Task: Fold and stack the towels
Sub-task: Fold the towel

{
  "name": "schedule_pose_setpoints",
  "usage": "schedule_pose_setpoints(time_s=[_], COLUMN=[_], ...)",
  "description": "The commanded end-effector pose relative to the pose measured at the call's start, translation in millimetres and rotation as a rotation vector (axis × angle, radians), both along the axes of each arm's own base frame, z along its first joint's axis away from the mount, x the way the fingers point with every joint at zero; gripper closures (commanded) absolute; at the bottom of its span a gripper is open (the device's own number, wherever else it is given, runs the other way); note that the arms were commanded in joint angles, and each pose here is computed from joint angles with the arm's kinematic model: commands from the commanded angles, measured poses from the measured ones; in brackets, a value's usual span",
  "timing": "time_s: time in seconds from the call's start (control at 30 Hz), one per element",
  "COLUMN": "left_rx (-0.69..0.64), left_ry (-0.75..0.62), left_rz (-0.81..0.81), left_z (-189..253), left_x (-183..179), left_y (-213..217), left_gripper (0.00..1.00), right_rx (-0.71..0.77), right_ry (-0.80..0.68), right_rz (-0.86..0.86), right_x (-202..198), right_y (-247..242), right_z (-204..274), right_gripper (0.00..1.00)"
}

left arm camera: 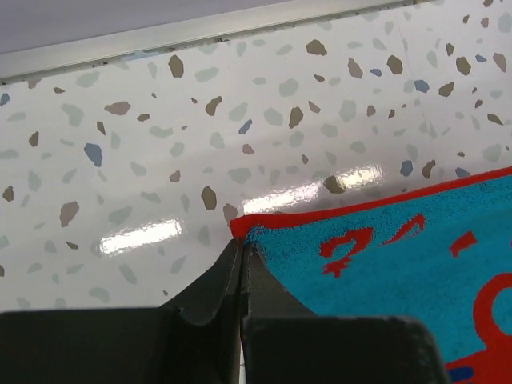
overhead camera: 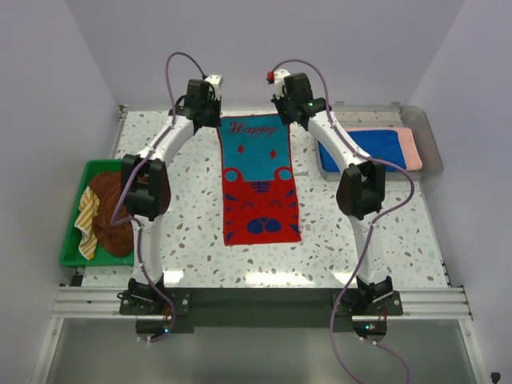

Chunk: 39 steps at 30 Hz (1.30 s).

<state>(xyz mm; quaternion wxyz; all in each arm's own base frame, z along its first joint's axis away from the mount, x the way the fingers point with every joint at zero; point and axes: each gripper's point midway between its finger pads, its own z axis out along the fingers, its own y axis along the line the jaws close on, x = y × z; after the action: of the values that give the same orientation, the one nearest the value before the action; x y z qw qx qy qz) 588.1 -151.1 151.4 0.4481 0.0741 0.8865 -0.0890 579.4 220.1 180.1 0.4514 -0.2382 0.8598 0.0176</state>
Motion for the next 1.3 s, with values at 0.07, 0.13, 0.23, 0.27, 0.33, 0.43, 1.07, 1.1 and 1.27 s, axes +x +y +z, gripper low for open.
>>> schedule_pose_setpoints(time_s=[0.07, 0.13, 0.23, 0.27, 0.33, 0.43, 1.07, 1.1, 1.27], left_rx=[-0.028, -0.057, -0.104, -0.140, -0.166, -0.193, -0.136, -0.131, -0.119], left_ry=[-0.011, 0.035, 0.109, 0.128, 0.159, 0.230, 0.343, 0.333, 0.297], left_rz=[-0.055, -0.073, -0.074, -0.087, -0.093, -0.078, -0.016, -0.014, -0.011], left_z=[24, 19, 14, 15, 12, -4, -17, -13, 8], left_x=[-38, -63, -97, -108, -132, -166, -231, -228, -224], left_y=[10, 8, 6, 1, 0, -2, 2, 3, 5], left_gripper=[1.00, 1.00, 1.00, 1.00, 1.00, 1.00, 1.00, 1.00, 1.00], right_rx=[-0.051, -0.053, -0.066, -0.066, -0.066, -0.088, -0.002, 0.004, 0.014], right_ry=[0.050, 0.098, 0.150, 0.164, 0.210, 0.303, 0.446, 0.436, 0.421], right_rz=[-0.031, -0.035, -0.039, -0.039, -0.028, -0.041, -0.119, -0.116, -0.111], right_x=[-31, -53, -83, -91, -115, -146, -230, -229, -229], right_y=[-29, -35, -41, -42, -43, -48, -59, -58, -56], right_z=[5, 1, -1, -1, -3, -13, -29, -24, -11], right_gripper=[1.00, 1.00, 1.00, 1.00, 1.00, 1.00, 1.00, 1.00, 1.00])
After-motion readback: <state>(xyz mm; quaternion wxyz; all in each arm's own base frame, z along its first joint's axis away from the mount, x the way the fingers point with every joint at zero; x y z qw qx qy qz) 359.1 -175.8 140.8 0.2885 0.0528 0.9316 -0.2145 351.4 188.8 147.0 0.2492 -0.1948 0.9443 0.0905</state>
